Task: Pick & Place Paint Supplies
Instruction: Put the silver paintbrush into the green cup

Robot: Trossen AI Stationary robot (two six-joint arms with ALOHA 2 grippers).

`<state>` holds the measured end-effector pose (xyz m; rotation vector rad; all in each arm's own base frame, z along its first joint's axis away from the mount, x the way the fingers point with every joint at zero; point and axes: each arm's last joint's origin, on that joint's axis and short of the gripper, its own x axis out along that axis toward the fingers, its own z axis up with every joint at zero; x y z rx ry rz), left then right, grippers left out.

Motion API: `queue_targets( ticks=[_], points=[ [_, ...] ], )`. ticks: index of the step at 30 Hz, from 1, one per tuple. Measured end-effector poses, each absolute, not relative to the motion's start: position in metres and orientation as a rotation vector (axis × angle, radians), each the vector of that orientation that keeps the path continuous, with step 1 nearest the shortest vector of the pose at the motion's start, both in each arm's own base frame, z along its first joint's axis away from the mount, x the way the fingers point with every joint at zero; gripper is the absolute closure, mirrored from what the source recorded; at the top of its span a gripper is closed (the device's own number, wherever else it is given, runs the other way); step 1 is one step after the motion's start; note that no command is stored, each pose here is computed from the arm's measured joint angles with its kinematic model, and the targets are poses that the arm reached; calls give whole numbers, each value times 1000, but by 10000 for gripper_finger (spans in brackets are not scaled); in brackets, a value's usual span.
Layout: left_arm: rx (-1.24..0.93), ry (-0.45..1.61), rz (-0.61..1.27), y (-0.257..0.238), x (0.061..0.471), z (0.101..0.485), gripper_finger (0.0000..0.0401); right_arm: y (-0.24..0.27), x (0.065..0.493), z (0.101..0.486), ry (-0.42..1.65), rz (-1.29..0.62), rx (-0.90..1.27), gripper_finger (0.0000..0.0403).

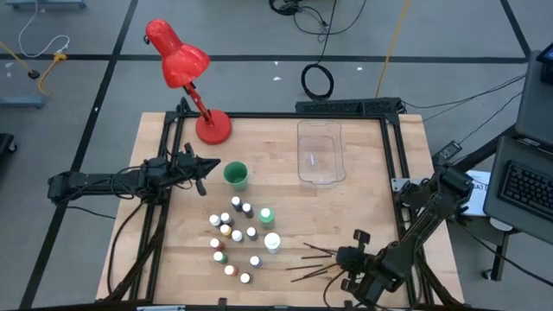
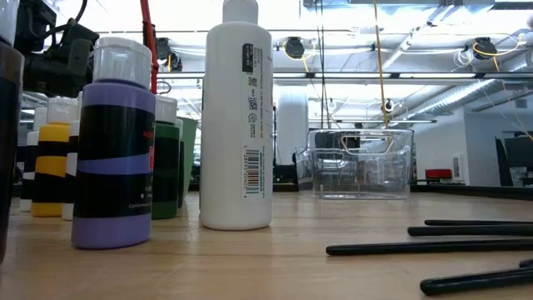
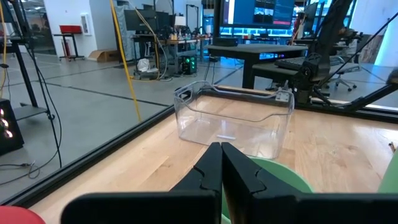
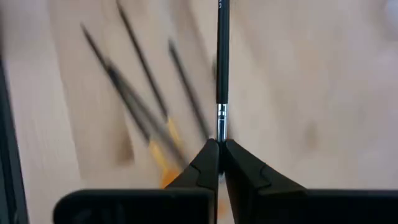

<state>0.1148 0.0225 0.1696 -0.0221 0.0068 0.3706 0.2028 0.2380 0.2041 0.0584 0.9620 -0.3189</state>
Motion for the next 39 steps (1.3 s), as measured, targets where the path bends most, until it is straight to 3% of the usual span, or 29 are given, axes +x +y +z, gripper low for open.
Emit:
queue_targets(
  ticks=[6, 10, 16, 24, 31, 39],
  points=[
    [-22, 7, 371, 22, 115, 170, 398, 222, 208, 242, 630, -355, -146, 398],
    [-22, 7, 371, 22, 115, 170, 398, 207, 215, 256, 542, -314, -223, 399],
    [-22, 7, 371, 23, 115, 169, 398, 156, 240, 241, 413, -150, -198, 399],
    [-22, 7, 371, 23, 115, 170, 398, 60, 262, 250, 5, 78, -109, 399],
    [-22, 7, 371, 23, 115, 170, 398, 13, 294, 261, 114, 77, -67, 399],
    [-22, 7, 371, 22, 115, 170, 398, 12, 334, 291, 315, 55, -124, 399]
  ],
)
